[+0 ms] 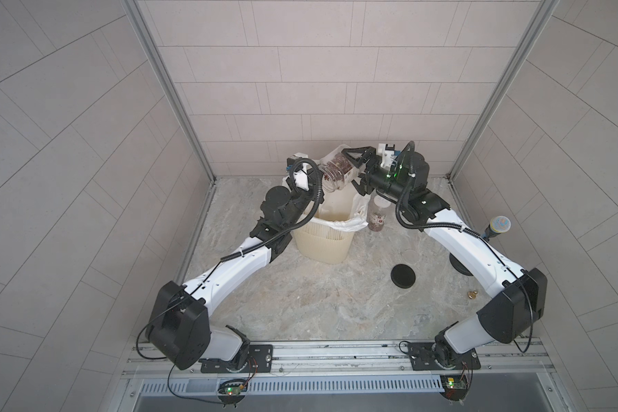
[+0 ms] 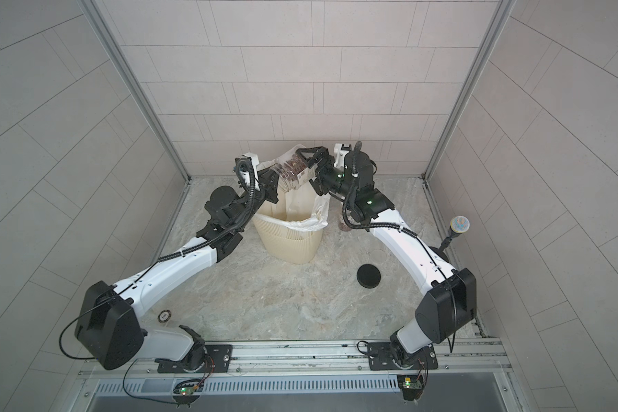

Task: Empty the moldy dried flower tea in the jars
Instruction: Pour the moldy dried flower tea into the trash bin.

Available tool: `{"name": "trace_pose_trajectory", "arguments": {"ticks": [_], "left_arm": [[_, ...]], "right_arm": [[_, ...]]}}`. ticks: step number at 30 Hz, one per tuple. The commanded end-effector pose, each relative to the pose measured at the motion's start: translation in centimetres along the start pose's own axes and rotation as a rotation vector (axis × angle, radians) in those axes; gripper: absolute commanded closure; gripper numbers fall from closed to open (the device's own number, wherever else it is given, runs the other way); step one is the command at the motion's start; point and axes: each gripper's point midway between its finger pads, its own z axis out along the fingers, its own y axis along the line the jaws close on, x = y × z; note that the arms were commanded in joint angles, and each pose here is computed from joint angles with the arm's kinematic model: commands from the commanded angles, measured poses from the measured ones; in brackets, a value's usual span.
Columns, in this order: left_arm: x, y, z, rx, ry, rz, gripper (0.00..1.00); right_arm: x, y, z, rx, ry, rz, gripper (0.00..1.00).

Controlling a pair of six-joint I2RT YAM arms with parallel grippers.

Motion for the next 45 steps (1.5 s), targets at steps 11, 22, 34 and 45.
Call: {"name": "trace_pose_trajectory", "arguments": {"ticks": [11,22,34,45], "left_arm": [[-1.2,-1.9,0.4,0.052,-0.041,0.057,1.0],[-1.0,-1.2,-0.3,0.024,-0.006,0.038,0.45],[-1.6,2.4,-2.6,-0.022,0.139,-0.139,0.2],[-1.5,4.5,-4.8,-0.052,0.231,-0.318,0.21]], "right_arm": [[0.4,0.9,0.7,-0.055,0.019,0.044,0.23],[-1.0,0.5,0.3,-0.048,-0.011,0.017,0.31],[-2.7,-1.9,-0.3,0.104,-0.055,-0.228,0.32],[-3.1,-1.8,-1.2,0.22,-0.06,-0.647,0.36]]}}
